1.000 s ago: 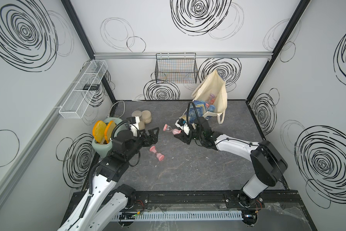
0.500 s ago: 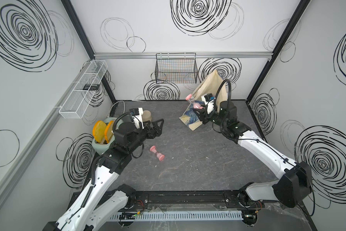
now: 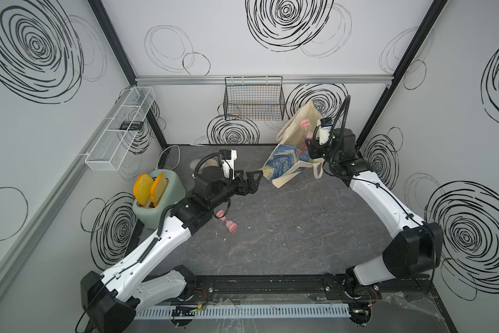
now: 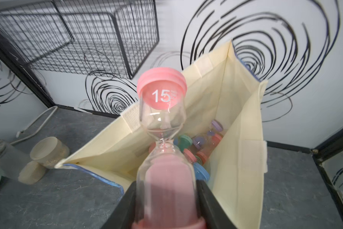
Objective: Put the hourglass into the canvas bag
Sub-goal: Place the hourglass in the canvas bag.
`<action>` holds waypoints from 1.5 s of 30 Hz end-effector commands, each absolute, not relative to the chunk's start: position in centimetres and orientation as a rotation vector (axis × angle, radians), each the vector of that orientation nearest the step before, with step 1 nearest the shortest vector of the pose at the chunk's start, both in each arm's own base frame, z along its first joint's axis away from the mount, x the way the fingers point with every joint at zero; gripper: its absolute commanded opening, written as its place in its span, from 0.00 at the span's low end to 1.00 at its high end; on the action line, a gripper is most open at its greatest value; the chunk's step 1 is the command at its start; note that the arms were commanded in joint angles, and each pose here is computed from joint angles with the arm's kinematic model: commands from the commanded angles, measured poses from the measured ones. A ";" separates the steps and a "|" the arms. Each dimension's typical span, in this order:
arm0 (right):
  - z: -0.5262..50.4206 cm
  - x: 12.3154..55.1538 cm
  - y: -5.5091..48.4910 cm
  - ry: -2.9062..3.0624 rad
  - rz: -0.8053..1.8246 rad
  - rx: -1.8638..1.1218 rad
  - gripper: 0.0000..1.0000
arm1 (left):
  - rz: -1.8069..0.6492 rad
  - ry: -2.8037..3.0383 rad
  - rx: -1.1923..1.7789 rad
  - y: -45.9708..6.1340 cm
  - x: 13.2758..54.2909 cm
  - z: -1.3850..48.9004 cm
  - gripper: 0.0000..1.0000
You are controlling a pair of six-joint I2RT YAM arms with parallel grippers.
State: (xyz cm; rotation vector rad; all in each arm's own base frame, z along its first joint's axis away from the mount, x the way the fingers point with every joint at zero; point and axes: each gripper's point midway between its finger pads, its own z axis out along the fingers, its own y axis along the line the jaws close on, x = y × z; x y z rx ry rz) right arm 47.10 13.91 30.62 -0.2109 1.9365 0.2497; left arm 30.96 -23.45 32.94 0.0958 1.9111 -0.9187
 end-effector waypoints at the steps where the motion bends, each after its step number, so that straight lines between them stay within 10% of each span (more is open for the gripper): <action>1: 29.9 48.8 12.8 1.955 0.217 -0.146 0.21 | -0.965 1.815 0.107 -24.5 31.5 35.8 0.96; 27: 18.2 56.8 12.3 2.186 0.050 -0.162 0.45 | -0.932 1.888 0.106 -24.8 33.0 32.6 0.96; 45: 27.4 54.6 13.5 1.985 0.150 -0.152 0.87 | -0.912 1.878 0.063 -23.0 33.3 33.1 0.96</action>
